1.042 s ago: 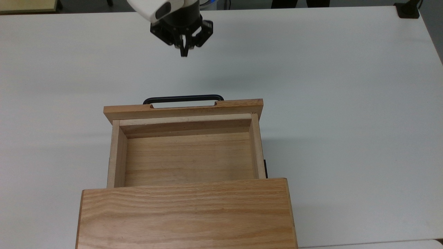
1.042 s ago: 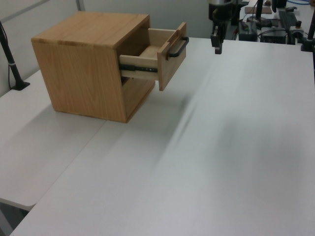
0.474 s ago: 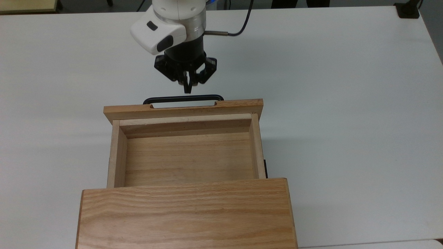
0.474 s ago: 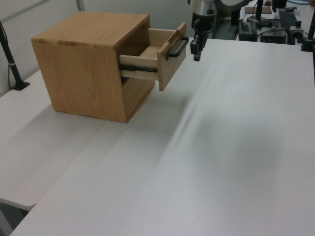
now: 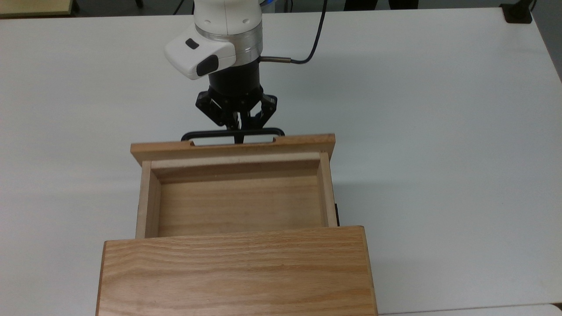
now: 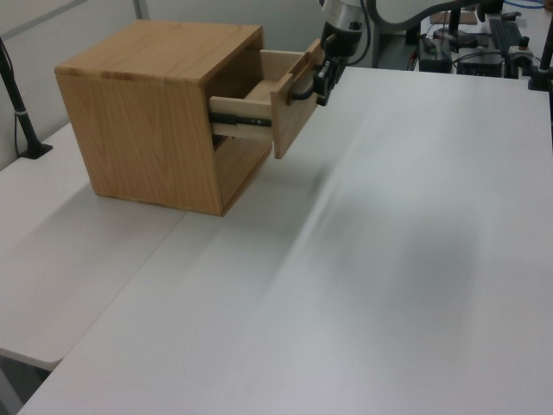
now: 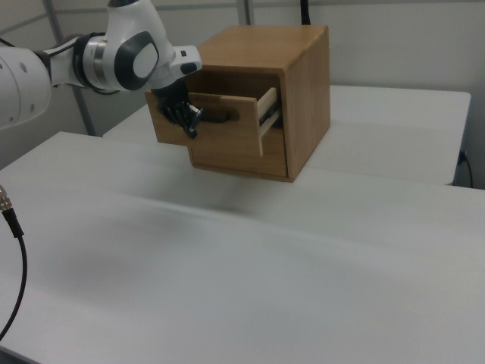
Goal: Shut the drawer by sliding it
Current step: 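Push the drawer handle toward the cabinet body with the gripper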
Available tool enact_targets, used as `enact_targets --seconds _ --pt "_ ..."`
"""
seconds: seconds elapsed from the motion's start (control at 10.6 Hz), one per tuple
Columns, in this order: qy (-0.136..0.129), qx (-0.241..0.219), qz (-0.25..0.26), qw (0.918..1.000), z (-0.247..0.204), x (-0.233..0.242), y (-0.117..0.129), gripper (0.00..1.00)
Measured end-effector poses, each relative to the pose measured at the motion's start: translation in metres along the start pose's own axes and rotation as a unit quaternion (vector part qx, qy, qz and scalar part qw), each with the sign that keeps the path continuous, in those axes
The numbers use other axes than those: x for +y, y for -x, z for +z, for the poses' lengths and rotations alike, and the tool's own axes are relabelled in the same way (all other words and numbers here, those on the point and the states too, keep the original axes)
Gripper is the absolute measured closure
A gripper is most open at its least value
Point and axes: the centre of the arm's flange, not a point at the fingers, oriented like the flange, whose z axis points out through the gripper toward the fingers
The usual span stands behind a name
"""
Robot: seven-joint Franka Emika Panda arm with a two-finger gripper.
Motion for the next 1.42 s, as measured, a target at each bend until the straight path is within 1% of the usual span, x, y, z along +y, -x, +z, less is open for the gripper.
enact_targets --seconds 0.19,0.38,0.57,0.76,0.85,0.95,1.14,1.42 --pt "-0.008 0.047 0.016 0.9987 0.005 -0.002 -0.013 0.96" --pt "-0.018 0.097 0.028 0.9947 0.012 -0.003 -0.029 0.96" --pt "-0.030 0.161 0.032 0.9860 0.024 -0.004 -0.043 0.96" --pt "-0.043 0.224 0.032 0.9732 0.043 -0.005 -0.052 0.96" --pt "-0.047 0.245 0.032 0.9678 0.049 -0.005 -0.054 0.96" --pt "-0.049 0.254 0.032 0.9654 0.053 -0.005 -0.055 0.96" --pt "-0.049 0.258 0.033 0.9645 0.052 -0.005 -0.056 0.96" --pt "-0.054 0.290 0.033 0.9550 0.058 -0.003 -0.057 0.96"
